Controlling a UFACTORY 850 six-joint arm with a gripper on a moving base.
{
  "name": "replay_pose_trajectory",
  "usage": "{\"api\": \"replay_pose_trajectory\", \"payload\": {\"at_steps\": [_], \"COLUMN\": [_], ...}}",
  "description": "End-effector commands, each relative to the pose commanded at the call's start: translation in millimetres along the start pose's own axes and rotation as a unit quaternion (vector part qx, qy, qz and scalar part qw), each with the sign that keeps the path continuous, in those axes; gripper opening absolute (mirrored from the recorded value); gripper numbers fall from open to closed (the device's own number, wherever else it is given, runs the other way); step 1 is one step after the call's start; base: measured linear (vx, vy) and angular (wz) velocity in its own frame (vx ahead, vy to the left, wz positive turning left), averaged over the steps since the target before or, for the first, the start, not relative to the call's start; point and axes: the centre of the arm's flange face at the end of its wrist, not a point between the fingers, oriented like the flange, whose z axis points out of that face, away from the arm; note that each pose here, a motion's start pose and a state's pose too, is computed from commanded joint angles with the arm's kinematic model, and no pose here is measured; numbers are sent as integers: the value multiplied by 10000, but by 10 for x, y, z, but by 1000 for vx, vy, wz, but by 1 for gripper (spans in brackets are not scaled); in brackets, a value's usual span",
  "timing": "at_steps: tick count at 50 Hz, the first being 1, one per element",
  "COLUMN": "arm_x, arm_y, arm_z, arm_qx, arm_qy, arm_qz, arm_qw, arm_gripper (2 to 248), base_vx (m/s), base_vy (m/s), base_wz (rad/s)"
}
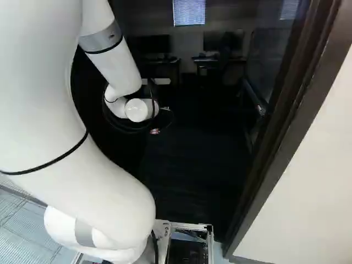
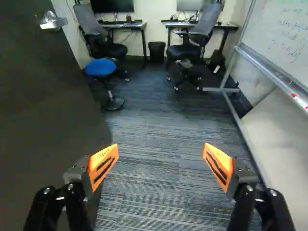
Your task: Open the door and move inside
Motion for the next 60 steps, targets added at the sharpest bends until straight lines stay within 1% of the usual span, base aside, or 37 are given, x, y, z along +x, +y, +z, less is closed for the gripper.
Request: {"api": "replay_pose_trajectory", "payload": {"at_steps": [22,60], "arm_x": [0,0], "arm_y": [0,0], "arm_z": [0,0], "arm_qx": [0,0], "arm_qy": [0,0], "arm_qz": [0,0], "arm_qw": [10000,10000], "arm_gripper": [247,247], "base_vx": [132,158], "base_vy": [-2,0], "base_wz": [-5,-5]}}
